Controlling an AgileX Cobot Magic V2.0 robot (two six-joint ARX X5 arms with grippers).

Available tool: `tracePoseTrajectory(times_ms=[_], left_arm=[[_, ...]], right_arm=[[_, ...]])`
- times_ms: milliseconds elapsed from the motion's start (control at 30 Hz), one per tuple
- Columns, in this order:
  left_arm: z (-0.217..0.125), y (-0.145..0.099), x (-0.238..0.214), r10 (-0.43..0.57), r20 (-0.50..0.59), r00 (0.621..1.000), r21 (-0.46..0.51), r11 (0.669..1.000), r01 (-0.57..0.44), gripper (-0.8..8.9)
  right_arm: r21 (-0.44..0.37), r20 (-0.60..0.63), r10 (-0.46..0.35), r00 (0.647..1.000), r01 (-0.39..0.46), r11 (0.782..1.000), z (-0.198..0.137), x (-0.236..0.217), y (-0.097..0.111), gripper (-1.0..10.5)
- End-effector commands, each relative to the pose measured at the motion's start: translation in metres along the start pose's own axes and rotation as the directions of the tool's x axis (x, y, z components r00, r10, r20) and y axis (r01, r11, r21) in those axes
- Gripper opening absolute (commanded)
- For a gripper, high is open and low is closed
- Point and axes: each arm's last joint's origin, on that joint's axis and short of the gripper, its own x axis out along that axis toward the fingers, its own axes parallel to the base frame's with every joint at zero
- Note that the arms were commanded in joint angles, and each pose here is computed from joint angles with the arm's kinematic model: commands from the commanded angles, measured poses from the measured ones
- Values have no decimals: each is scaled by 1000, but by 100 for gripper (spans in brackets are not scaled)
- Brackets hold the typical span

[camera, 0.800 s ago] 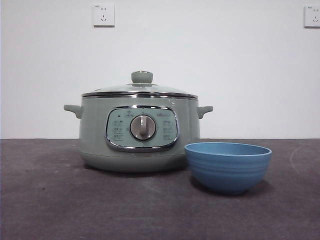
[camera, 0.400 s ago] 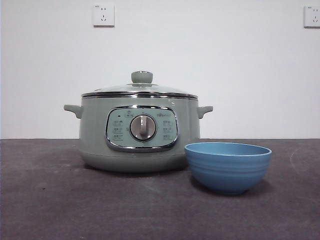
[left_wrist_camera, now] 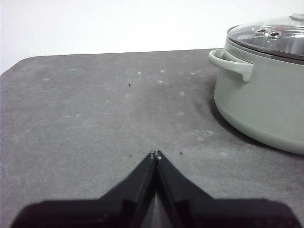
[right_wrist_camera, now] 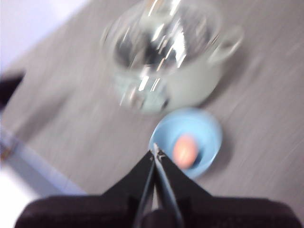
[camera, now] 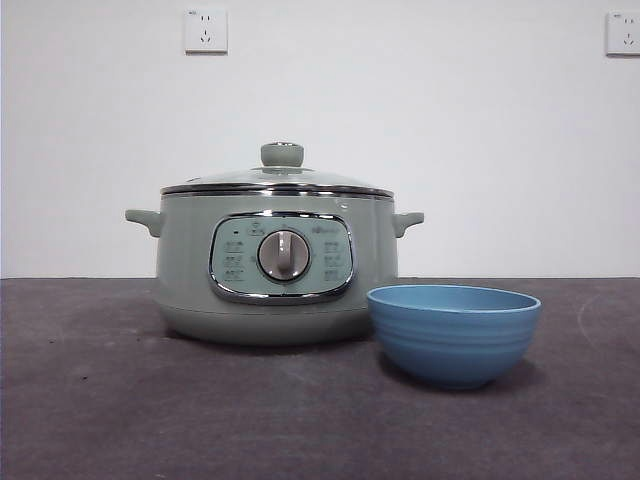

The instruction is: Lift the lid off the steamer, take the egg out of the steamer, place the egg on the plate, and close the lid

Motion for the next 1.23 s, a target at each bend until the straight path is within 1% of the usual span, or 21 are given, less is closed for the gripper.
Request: tracePoseTrajectory(times_ms=[33,67,167,300,400,533,700,867,1000,1133,1233], left_arm=[[-4,0,1,4,-8,1000,-9,1000,-4,-3],[-4,0,1,4,-8,1000,-9,1000,-4,-3],[-4,0,1,4,-8,1000,-9,1000,-4,-3],[-4,0,1,4,-8,1000,-9,1000,-4,-3],[-4,0,1,4,-8,1000,-9,1000,-4,-3],[-4,0,1,4,-8,1000,-9,1000,-4,-3],[-4,0,1,4,-8,1000,-9,1000,-4,-3],[-4,0,1,4,-8,1000,-9,1000,-4,-3],[-4,0,1,4,-8,1000,-9,1000,-4,-3],[-4,0,1,4,-8,1000,-9,1000,-4,-3],[-4,0,1,4,-8,1000,-9,1000,-4,-3]], right_arm=[[3,120,-79,990,79,997,-1,-8,-5,0],[11,170,-119,978,119,993,-3,-10,-8,0],[11,276,-199,940,204,979,-15,-7,-16,0],[22,400,-269,876,284,958,-46,11,-31,0],[27,440,-295,848,315,949,-75,30,-43,0],[41,455,-324,830,344,938,-110,51,-54,0],[51,427,-328,843,339,939,-140,69,-62,0],[60,381,-335,862,338,939,-153,77,-66,0],[63,293,-345,891,342,937,-162,80,-67,0],[54,287,-345,894,344,937,-163,81,-67,0],[79,290,-344,893,336,939,-162,81,-67,0]])
